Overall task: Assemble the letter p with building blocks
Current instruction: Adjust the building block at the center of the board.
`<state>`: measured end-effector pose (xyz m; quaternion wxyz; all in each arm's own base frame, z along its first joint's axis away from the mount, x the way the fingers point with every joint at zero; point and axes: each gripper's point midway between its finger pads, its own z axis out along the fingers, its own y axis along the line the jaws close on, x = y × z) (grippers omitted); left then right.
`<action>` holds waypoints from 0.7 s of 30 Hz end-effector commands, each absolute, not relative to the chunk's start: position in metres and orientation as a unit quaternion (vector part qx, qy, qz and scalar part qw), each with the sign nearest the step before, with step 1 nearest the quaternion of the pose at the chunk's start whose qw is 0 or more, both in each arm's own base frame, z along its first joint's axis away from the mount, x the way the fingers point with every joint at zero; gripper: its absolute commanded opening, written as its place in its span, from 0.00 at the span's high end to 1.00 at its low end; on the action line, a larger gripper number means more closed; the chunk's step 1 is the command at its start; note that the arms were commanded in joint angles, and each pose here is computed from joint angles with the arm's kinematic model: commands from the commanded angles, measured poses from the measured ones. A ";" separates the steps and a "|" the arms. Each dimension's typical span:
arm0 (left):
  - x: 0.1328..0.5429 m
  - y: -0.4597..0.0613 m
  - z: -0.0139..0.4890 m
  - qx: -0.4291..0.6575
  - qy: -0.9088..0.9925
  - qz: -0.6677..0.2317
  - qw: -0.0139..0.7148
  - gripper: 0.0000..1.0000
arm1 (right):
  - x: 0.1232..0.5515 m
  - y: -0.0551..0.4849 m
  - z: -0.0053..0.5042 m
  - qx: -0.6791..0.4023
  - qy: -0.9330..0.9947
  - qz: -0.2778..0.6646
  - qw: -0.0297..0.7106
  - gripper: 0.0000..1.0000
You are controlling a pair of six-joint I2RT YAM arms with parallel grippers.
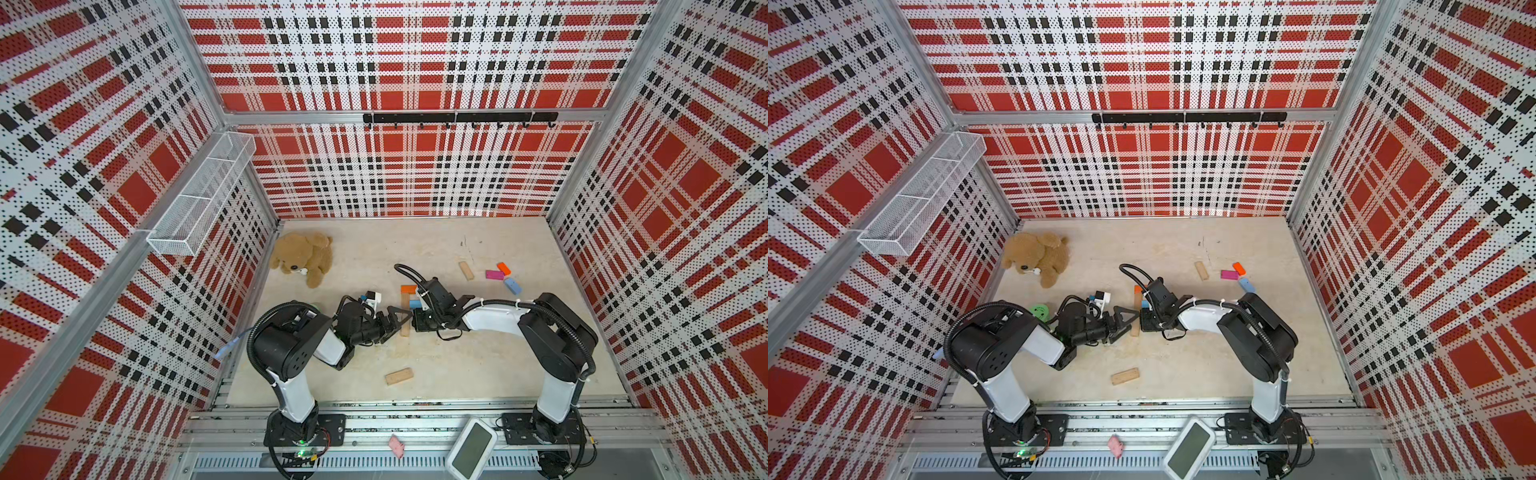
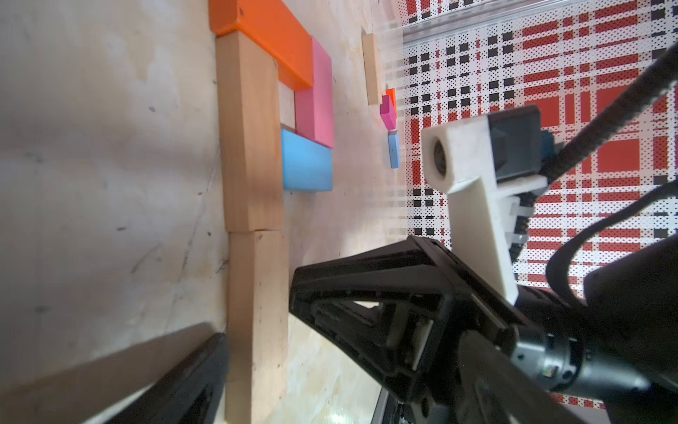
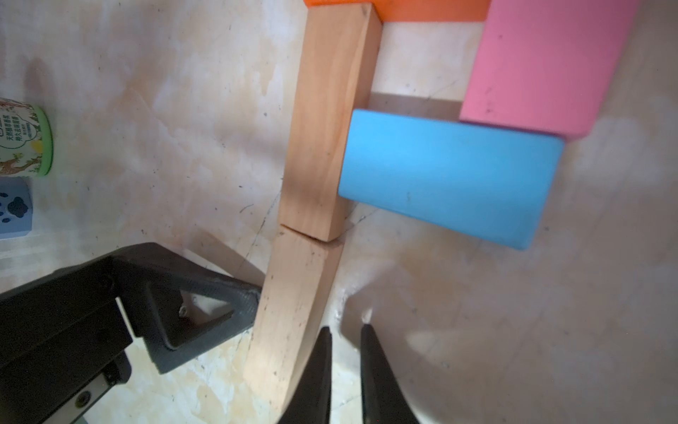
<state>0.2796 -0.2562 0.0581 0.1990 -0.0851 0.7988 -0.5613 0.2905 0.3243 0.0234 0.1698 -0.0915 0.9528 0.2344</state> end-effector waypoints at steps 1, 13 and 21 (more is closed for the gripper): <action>0.264 -0.250 0.030 -0.116 0.818 -0.541 0.154 0.01 | 0.298 0.330 0.028 -0.100 0.949 0.235 0.184 0.82; 0.260 -0.253 0.030 -0.116 0.821 -0.536 0.155 0.01 | 0.299 0.332 0.027 -0.101 0.949 0.236 0.184 0.82; 0.260 -0.253 0.027 -0.118 0.823 -0.534 0.153 0.00 | 0.298 0.333 0.025 -0.102 0.949 0.236 0.181 0.82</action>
